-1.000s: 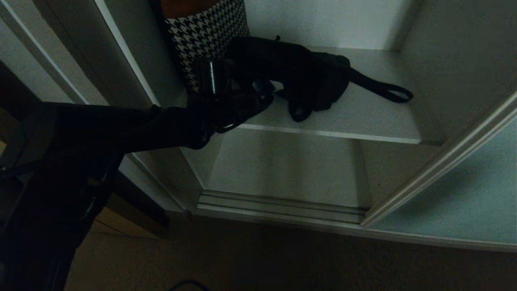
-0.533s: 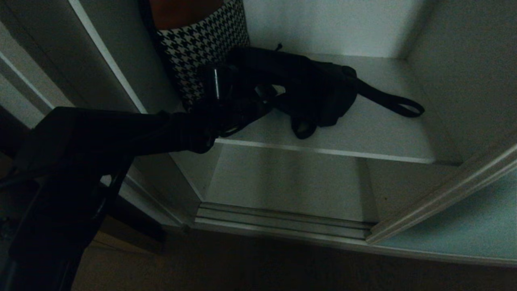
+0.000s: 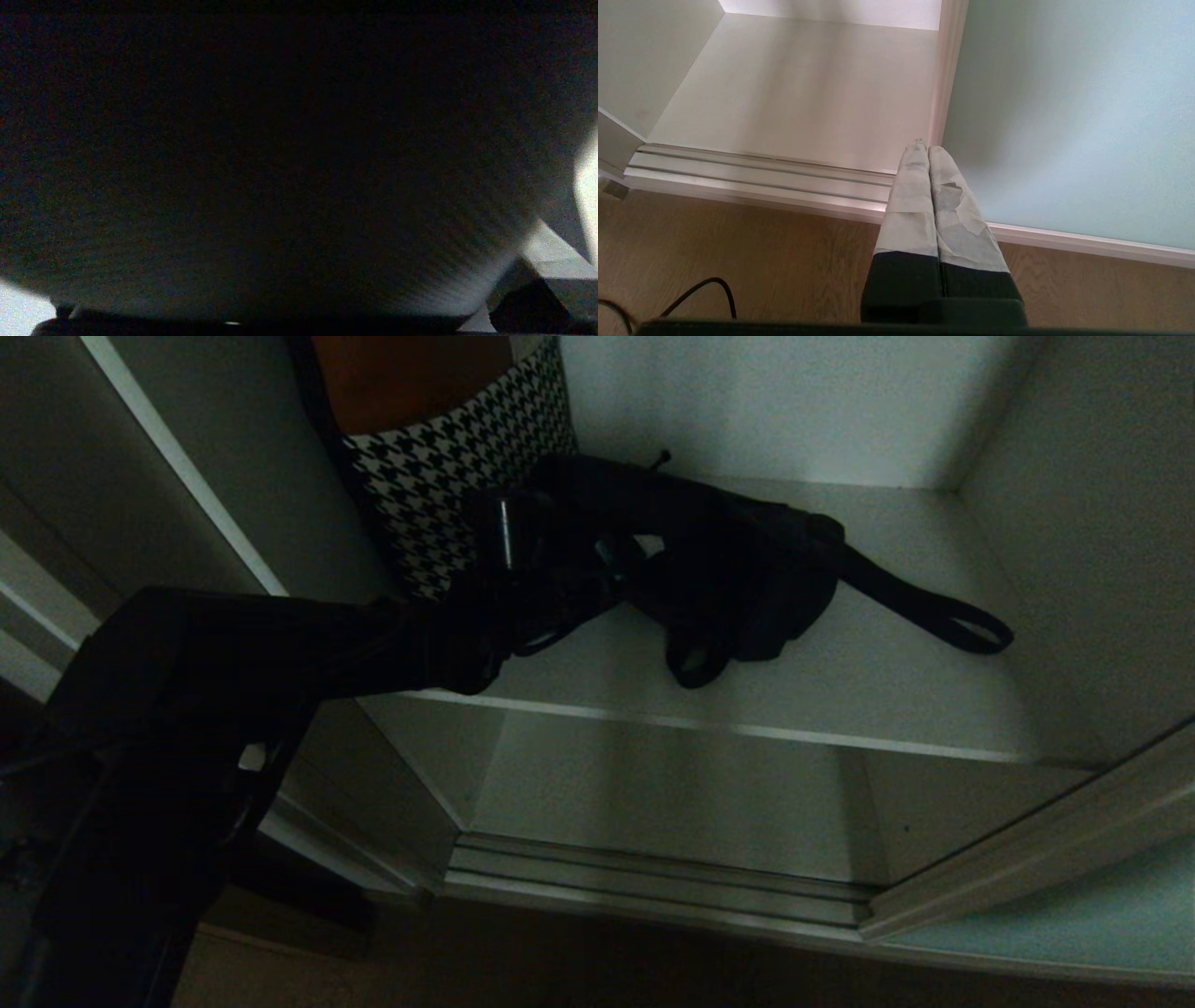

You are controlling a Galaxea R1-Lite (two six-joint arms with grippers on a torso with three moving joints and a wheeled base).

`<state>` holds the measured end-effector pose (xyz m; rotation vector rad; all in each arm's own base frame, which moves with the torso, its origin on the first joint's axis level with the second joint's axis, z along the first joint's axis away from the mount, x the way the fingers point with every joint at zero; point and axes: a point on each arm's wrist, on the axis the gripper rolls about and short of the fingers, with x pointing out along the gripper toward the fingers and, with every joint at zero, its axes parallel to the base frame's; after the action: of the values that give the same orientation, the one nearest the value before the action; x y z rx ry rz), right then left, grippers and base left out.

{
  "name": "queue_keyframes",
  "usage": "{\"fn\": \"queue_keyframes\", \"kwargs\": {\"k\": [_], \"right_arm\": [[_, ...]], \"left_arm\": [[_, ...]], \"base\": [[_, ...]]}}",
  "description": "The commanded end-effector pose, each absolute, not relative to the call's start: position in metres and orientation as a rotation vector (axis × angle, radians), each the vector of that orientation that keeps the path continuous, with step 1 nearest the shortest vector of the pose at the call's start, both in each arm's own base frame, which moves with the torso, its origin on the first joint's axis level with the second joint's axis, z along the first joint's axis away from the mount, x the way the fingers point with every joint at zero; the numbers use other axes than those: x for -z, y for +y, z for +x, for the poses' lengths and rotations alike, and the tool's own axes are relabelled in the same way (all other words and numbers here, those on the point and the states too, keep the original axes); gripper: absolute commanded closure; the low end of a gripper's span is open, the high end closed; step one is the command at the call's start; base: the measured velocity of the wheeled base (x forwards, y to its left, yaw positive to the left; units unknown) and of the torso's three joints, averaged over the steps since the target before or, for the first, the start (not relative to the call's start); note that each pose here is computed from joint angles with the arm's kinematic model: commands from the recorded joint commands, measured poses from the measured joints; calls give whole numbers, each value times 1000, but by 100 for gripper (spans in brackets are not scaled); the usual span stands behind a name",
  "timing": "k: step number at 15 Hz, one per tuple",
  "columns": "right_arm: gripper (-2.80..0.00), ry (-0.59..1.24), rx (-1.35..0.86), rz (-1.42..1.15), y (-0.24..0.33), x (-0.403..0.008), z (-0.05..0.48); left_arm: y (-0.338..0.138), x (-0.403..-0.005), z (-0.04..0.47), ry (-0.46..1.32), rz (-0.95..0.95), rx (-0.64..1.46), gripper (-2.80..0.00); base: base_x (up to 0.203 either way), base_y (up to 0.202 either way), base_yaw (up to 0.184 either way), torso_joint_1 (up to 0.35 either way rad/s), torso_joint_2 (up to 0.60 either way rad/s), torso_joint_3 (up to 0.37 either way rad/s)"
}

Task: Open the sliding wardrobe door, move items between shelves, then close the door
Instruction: Place the bag on the lower shelf

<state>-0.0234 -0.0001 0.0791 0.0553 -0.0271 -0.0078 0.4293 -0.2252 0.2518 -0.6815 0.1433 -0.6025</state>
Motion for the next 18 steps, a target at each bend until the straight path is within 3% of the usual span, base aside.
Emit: {"fn": "queue_keyframes", "kwargs": {"k": [1,4,5,18], "right_arm": [[0,-28,8,55,0,-79,-23],[0,-28,8,55,0,-79,-23],[0,-28,8,55,0,-79,-23],[0,-28,8,55,0,-79,-23]], "left_arm": [[-226,-258,425,114,-632,613,-280],[-225,-261,424,109,-629,608,-280],[-224,-262,423,105,-632,608,0],[-236,-279,403,119,-640,644,0]], "base": [[0,0,0,0,0,0],[0,0,0,0,0,0],[0,0,0,0,0,0],[0,0,0,0,0,0]]}}
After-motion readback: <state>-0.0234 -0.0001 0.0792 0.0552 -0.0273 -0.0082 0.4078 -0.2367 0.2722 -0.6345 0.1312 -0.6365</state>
